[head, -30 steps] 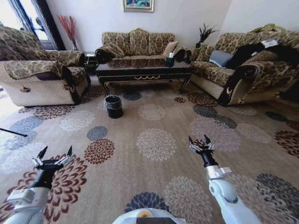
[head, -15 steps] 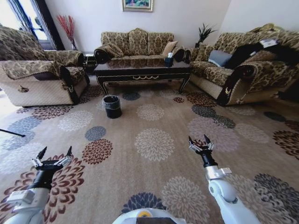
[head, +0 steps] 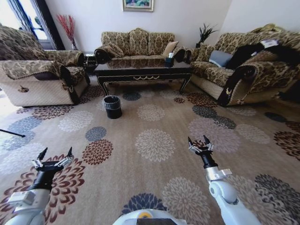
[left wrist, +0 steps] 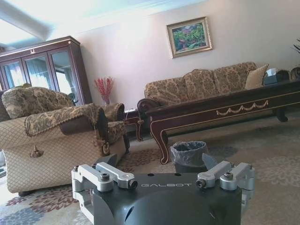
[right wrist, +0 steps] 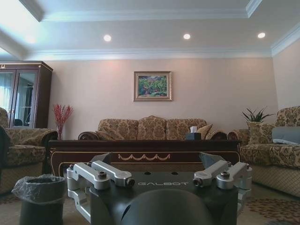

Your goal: Move to the front of the table and pick up the trash from the floor, then place it into the trash bin.

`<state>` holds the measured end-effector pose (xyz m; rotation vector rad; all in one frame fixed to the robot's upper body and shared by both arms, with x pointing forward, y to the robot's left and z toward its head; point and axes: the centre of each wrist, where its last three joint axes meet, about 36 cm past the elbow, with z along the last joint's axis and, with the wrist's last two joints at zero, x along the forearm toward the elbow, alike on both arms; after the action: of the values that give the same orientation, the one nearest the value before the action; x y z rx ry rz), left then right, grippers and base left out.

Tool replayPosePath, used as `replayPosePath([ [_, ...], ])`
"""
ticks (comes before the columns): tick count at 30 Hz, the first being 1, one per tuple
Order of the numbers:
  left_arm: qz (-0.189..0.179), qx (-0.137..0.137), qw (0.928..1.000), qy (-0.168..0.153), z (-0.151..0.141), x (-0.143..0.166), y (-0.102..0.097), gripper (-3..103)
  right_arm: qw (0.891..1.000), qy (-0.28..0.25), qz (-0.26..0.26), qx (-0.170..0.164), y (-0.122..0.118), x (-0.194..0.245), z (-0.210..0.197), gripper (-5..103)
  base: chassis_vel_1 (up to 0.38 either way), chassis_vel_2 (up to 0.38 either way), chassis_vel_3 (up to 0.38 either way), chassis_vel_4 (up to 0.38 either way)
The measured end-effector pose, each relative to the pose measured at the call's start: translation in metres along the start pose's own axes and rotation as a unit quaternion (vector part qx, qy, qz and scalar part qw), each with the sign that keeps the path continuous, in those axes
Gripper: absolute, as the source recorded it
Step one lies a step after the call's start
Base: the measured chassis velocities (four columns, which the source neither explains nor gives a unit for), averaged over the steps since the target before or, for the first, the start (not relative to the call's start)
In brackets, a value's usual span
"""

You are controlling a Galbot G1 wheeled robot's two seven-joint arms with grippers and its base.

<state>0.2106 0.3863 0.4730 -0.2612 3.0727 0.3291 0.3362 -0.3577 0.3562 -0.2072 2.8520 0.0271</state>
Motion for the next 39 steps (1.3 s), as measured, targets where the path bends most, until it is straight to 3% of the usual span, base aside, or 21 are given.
replayPosePath([
  [13, -0.006, 0.006, 0.9999, 0.011, 0.0033, -0.0017, -0.0032, 100, 0.999, 0.004, 0.032, -0.002, 0.0043, -0.0036, -0.0047, 100, 0.071, -0.095, -0.098, 0.085],
  [39, -0.029, 0.018, 0.9994, 0.011, 0.001, -0.002, -0.0034, 100, 1.0, 0.011, 0.027, -0.002, 0.0056, -0.0039, -0.0079, 100, 0.0, 0.0, 0.0, 0.0],
])
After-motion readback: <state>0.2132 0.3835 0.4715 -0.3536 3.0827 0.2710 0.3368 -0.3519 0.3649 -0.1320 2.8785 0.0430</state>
